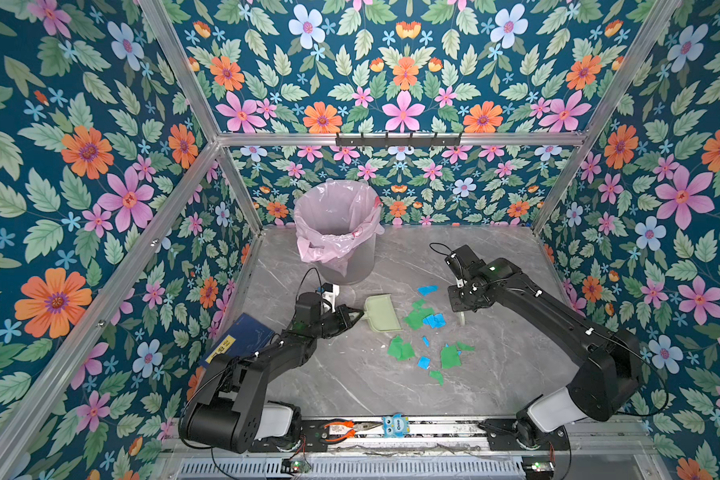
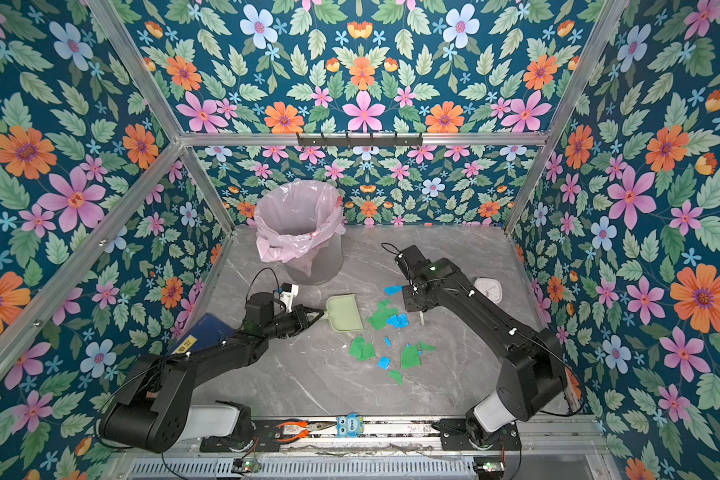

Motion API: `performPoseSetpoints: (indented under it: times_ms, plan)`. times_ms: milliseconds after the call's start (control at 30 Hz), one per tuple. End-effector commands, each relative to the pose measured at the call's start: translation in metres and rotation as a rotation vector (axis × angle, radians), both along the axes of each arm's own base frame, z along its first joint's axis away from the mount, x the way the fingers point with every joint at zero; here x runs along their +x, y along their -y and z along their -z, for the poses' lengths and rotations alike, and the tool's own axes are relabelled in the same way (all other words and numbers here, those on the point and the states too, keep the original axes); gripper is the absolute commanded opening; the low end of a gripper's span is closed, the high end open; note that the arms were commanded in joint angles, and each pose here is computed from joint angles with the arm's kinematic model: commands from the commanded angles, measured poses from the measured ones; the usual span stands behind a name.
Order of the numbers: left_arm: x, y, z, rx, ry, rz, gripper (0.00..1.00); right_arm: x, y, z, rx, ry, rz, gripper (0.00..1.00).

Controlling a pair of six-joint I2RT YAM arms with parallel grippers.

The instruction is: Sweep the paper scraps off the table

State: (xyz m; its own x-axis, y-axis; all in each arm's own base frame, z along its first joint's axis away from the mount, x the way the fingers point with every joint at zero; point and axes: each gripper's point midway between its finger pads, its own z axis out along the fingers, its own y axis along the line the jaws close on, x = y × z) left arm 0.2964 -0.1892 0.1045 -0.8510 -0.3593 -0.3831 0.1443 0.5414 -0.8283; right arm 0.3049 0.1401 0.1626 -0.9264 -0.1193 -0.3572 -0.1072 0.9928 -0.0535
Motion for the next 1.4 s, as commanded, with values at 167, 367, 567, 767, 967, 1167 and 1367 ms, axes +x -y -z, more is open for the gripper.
performPoseSetpoints:
  times_ms: [167, 367, 567, 767, 967, 1167, 1367]
  plan:
    - [-0.007, -0.006, -0.002, 0.042, 0.011, 0.041, 0.0, -0.052, 0.035, 0.0, -0.056, -0.083, 0.079, 0.0]
    - [-0.009, -0.004, 0.001, 0.047, -0.006, 0.066, 0.0, -0.099, 0.034, 0.012, 0.034, -0.208, 0.12, 0.0]
    - [-0.016, -0.011, 0.003, 0.113, -0.041, 0.072, 0.0, -0.131, 0.017, 0.039, 0.05, -0.313, 0.143, 0.0]
    - [-0.019, -0.026, -0.008, 0.117, -0.028, 0.015, 0.0, -0.134, 0.011, 0.047, 0.063, -0.329, 0.175, 0.0]
    - [-0.025, -0.036, -0.026, 0.133, -0.02, -0.018, 0.0, -0.131, 0.013, 0.042, 0.048, -0.307, 0.166, 0.0]
    - [-0.045, -0.042, -0.029, 0.149, -0.081, -0.031, 0.0, -0.126, 0.019, 0.038, 0.012, -0.278, 0.168, 0.0]
    - [-0.068, -0.047, -0.017, 0.167, -0.146, -0.033, 0.0, -0.121, 0.022, 0.036, -0.014, -0.265, 0.171, 0.0]
